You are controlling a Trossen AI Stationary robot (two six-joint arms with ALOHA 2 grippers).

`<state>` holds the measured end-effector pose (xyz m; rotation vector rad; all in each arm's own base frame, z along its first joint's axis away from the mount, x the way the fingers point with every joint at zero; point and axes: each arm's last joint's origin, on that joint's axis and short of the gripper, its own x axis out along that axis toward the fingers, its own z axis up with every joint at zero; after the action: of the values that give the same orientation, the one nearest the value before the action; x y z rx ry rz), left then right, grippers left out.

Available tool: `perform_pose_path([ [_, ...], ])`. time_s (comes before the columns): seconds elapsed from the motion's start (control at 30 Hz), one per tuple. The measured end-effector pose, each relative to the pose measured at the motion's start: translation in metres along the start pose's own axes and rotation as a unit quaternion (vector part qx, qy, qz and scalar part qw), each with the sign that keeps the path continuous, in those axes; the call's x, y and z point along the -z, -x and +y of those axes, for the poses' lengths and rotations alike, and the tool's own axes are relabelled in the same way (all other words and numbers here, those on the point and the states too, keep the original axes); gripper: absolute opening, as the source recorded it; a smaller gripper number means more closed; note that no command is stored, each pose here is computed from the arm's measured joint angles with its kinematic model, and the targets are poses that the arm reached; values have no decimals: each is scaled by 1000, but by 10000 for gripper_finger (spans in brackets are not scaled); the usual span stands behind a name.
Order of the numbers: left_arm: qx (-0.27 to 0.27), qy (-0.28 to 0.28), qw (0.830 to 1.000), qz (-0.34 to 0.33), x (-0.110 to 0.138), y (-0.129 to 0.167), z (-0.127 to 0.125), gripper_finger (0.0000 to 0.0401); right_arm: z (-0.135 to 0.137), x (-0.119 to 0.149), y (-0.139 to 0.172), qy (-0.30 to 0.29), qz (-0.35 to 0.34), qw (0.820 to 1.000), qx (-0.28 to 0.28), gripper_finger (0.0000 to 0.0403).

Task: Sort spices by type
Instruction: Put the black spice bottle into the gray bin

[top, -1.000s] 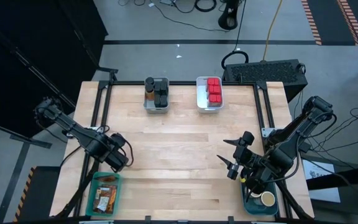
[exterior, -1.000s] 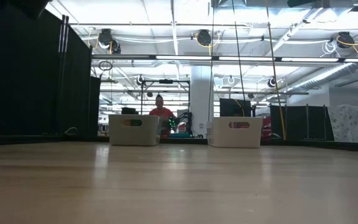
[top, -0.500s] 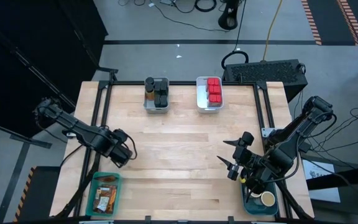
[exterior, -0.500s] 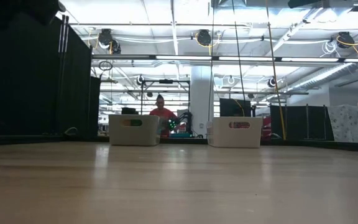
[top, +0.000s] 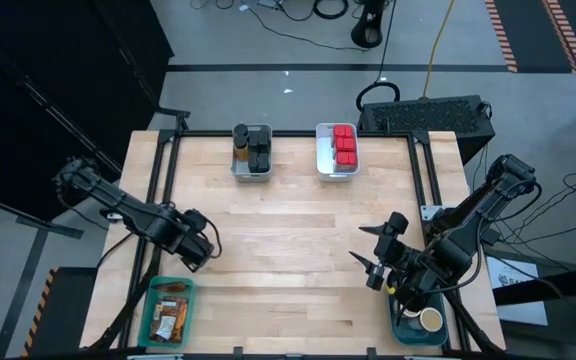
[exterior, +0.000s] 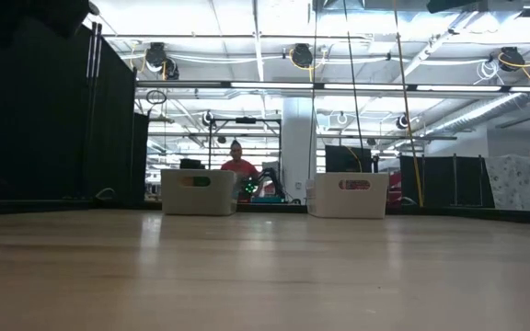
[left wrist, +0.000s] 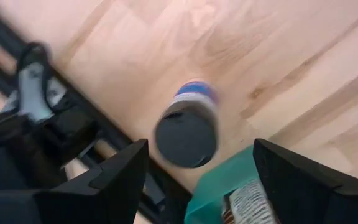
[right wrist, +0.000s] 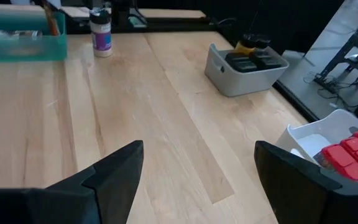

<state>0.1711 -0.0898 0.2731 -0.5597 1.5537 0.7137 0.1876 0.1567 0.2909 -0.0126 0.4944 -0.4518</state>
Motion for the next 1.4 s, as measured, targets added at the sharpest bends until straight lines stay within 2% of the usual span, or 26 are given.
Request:
perform_pose_path([
  [0.07, 9, -9, 1000, -3, 0, -5, -3, 290, 0, 0, 0, 0, 5, 1000, -4, 290],
  [0.47, -29, -8, 999, 21, 3, -29, 3, 290, 0, 0, 0, -1, 5, 1000, -4, 290],
  [0.87, -22, -18, 999, 27, 4, -53, 2, 290, 0, 0, 0, -2, 5, 1000, -4, 290],
  [1.13, 18, -44, 999, 18, 2, -60, -5, 288, 0, 0, 0, -1, 5, 1000, -4, 290],
  [1.23, 19, -52, 998, 19, 2, -60, -6, 272, 0, 0, 0, -1, 5, 1000, -4, 290],
  [1.4, 17, -57, 998, 20, 2, -60, -5, 218, 0, 0, 0, -1, 5, 1000, -4, 290],
])
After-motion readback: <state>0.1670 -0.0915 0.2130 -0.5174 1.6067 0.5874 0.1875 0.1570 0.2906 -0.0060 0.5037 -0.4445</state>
